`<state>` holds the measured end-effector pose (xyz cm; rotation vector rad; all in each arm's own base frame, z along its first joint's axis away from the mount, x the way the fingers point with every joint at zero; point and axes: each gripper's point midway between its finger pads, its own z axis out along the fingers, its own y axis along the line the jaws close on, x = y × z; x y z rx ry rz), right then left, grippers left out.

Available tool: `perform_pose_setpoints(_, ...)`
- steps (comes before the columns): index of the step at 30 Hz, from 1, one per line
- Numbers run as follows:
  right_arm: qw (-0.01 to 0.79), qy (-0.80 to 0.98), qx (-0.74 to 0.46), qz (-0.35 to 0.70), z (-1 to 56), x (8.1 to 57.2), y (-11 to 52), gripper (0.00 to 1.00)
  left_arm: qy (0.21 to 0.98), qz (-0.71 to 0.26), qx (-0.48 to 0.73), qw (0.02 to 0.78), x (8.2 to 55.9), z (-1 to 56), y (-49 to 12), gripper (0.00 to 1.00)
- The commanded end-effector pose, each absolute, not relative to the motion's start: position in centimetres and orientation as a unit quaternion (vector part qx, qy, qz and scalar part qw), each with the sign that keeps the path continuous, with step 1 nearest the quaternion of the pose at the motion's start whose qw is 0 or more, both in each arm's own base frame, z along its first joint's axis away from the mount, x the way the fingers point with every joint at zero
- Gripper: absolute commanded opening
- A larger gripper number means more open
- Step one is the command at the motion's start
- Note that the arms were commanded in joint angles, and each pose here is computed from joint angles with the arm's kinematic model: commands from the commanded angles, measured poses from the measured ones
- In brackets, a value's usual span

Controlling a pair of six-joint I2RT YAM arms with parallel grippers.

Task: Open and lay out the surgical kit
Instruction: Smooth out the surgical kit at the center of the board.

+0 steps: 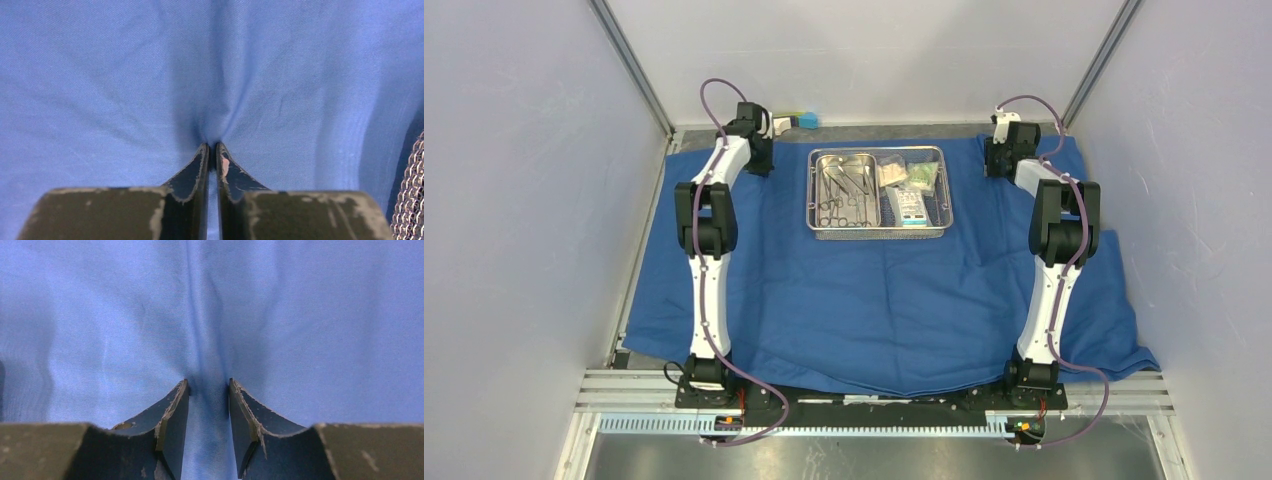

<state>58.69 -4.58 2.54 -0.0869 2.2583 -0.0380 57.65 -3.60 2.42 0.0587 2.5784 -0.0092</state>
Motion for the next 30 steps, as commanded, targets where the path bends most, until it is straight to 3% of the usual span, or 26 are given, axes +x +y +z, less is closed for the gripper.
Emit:
perform_pose_setpoints(1,0.396,0.917,-0.032,-0.034,1.0,57.7,-5.8,0.37,0.976,-0.001,0.046,0.215,55.8,-2.0,-3.4,0.06)
perform_pose_setpoints(11,0.393,0.918,-0.031,-0.04,0.8,58.2,-6.1,0.0,0.975,0.018,0.034,0.22,57.1,-1.9,-1.8,0.02)
perform_pose_setpoints(30,0.397,0.914,0.014,-0.076,1.1,60.2,-7.8,0.0,0.967,0.061,-0.031,0.247,59.8,-0.8,2.1,0.02)
